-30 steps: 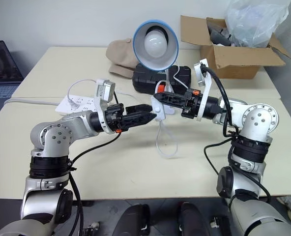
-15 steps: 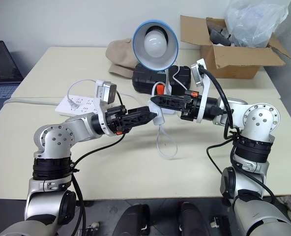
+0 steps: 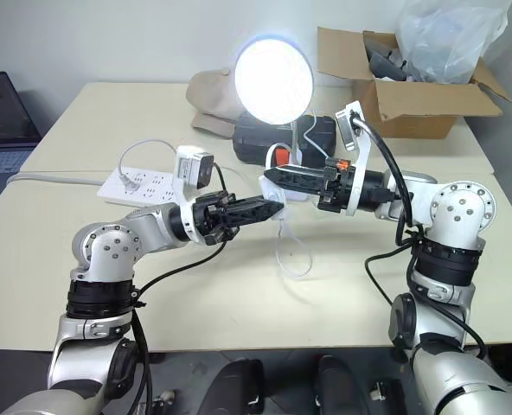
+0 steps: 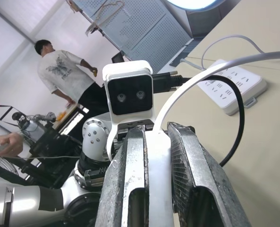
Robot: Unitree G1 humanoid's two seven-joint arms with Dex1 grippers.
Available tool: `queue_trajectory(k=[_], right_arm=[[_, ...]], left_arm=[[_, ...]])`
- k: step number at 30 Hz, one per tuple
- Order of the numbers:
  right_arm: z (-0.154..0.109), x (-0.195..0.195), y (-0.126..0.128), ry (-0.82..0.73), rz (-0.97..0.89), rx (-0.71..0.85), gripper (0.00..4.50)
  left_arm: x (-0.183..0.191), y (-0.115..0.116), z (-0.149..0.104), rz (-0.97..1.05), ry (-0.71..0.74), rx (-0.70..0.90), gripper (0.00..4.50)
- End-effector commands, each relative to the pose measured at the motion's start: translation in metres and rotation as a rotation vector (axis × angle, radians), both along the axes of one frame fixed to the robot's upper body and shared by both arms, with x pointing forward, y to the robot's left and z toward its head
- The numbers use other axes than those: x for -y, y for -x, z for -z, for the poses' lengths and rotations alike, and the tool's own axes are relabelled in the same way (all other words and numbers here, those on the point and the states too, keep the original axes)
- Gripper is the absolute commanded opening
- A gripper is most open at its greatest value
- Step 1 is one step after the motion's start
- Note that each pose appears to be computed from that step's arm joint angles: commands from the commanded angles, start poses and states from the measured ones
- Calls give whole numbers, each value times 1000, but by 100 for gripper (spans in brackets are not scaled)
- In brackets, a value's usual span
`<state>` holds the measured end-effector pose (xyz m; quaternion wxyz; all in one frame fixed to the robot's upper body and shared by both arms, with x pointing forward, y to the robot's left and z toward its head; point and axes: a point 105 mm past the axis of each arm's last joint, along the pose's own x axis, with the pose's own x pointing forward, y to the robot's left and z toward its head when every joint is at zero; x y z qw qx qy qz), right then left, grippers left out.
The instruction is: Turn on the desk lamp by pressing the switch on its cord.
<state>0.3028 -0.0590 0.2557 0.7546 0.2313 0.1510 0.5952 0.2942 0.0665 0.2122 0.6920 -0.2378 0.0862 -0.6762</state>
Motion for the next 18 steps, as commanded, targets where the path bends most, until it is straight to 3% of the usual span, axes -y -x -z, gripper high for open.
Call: queue_trajectory(k=[1, 9, 12, 14, 18], right_arm=[[-12, -2, 7, -10, -22, 58, 30], [-13, -2, 6, -14, -20, 55, 30], [-12, -2, 3, -16, -8, 49, 30], [-12, -1, 2, -16, 1, 43, 30], [-10, 0, -1, -18, 17, 31, 30]], left_arm=[[-4, -5, -5, -23, 23, 23, 46], [-5, 0, -6, -11, 23, 40, 46], [-6, -9, 0, -86, -16, 66, 46], [-6, -7, 1, -68, -24, 65, 116], [-7, -2, 0, -46, -22, 58, 187]])
